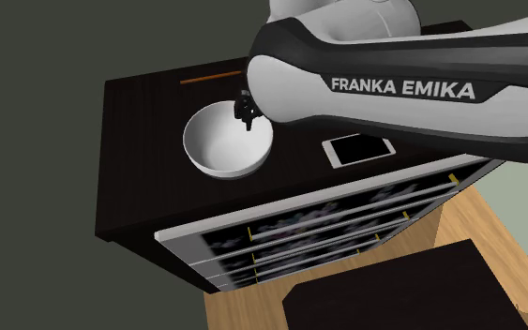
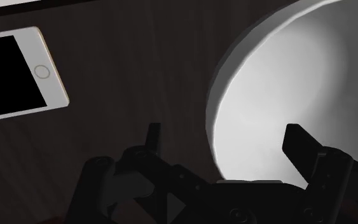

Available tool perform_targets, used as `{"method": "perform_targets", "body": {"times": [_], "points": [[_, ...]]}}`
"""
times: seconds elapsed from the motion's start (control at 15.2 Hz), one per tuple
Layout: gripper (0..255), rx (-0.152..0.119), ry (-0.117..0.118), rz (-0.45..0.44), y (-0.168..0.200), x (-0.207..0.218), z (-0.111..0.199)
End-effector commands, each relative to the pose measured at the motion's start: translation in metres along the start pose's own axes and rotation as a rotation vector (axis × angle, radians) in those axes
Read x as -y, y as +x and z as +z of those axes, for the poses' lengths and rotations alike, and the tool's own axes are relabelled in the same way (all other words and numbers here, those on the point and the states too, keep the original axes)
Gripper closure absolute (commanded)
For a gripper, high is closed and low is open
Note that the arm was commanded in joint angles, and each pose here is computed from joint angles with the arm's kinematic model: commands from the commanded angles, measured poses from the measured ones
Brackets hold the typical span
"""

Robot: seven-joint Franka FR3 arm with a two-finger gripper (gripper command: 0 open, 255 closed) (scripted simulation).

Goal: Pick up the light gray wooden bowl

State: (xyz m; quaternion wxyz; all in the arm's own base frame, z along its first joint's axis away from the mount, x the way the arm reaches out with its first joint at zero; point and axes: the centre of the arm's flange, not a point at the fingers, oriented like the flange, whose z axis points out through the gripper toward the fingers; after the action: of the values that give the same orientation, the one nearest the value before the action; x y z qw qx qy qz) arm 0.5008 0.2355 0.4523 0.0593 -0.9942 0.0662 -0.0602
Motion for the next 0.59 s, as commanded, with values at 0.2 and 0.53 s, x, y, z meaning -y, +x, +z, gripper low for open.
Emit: {"method": "perform_targets", "body": {"times": [0.2,0.53], "points": [[0,-0.001,0.0,0.0,-0.003,-0.002,0.024],[255,-0.001,0.0,0.0,-0.004,-0.001,0.023]]}}
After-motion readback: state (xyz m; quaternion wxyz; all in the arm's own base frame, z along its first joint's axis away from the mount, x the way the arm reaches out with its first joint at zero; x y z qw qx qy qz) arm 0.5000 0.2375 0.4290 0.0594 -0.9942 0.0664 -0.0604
